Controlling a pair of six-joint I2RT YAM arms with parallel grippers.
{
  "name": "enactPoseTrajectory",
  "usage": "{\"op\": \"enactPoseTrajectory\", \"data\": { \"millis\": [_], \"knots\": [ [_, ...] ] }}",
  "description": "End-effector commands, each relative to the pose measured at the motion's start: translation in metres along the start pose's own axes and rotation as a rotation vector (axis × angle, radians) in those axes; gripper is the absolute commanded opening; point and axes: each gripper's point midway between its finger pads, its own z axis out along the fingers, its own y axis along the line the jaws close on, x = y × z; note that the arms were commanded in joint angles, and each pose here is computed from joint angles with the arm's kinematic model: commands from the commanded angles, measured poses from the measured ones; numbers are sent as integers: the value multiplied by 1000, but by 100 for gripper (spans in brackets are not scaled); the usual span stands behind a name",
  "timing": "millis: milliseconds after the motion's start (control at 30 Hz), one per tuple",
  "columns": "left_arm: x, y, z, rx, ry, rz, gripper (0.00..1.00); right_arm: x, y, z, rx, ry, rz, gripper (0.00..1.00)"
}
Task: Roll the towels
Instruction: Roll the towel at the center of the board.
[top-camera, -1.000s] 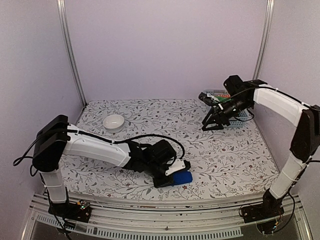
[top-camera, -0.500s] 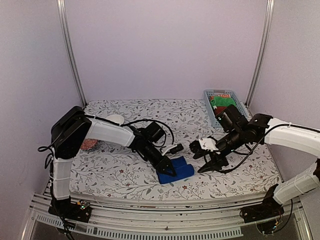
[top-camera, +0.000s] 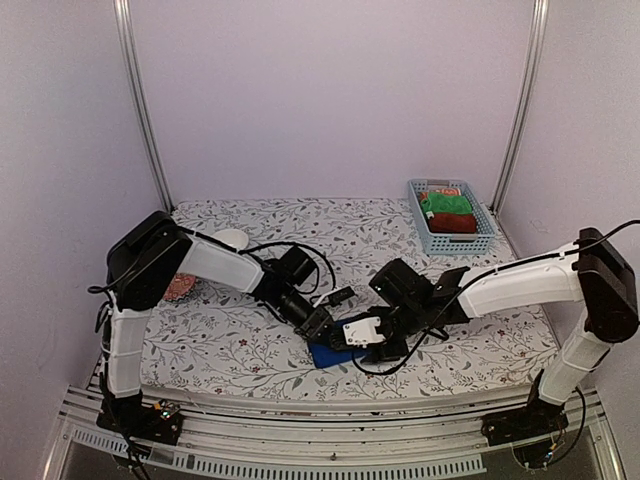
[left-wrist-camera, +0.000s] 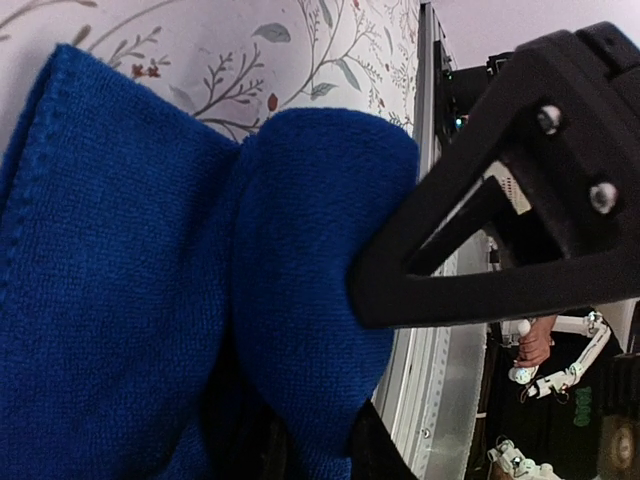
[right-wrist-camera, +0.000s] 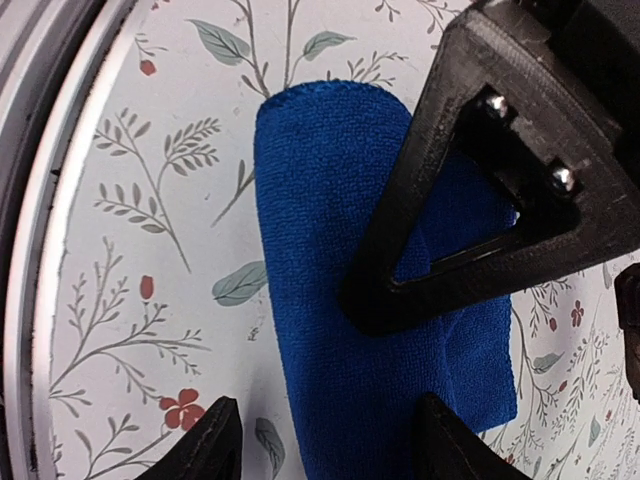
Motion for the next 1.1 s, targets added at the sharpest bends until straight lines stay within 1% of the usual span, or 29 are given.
{"op": "enactPoseTrajectory", "data": {
  "millis": [0,67,133,200,267,300,333,367,433,533,667,700,800,900,1067],
  "knots": [
    [44,45,6,-98,99,-197,18,7,-22,22,109,60,-37,59],
    [42,48,6,-101,102,-205,18,11,-19,29,100,69,-51,57],
    [39,51,4,-106,98,-211,19,17,-10,38,62,89,-58,48],
    [35,51,0,-118,89,-201,25,24,-1,45,11,116,-55,35],
    [28,47,-7,-150,73,-155,32,29,10,48,-45,135,-46,22],
    [21,44,-12,-177,53,-120,36,32,16,49,-76,143,-43,20],
    [16,41,-19,-213,27,-86,40,34,22,48,-107,150,-37,16],
    [10,38,-28,-257,-1,-54,43,35,27,46,-135,157,-34,14],
    [-5,29,-50,-355,-74,7,49,34,37,40,-191,160,-17,12],
    [-20,4,-88,-474,-207,80,54,37,49,30,-261,186,24,11],
    [-17,-21,-129,-642,-365,153,56,39,66,19,-351,221,90,11],
    [-12,-25,-134,-678,-388,172,56,38,70,18,-377,221,104,11],
    [9,-37,-134,-765,-418,253,57,35,80,15,-457,231,147,11],
    [27,-48,-130,-856,-436,322,60,34,83,17,-530,254,183,11],
    [52,-59,-125,-916,-469,342,62,39,75,29,-613,294,250,11]
  ]
}}
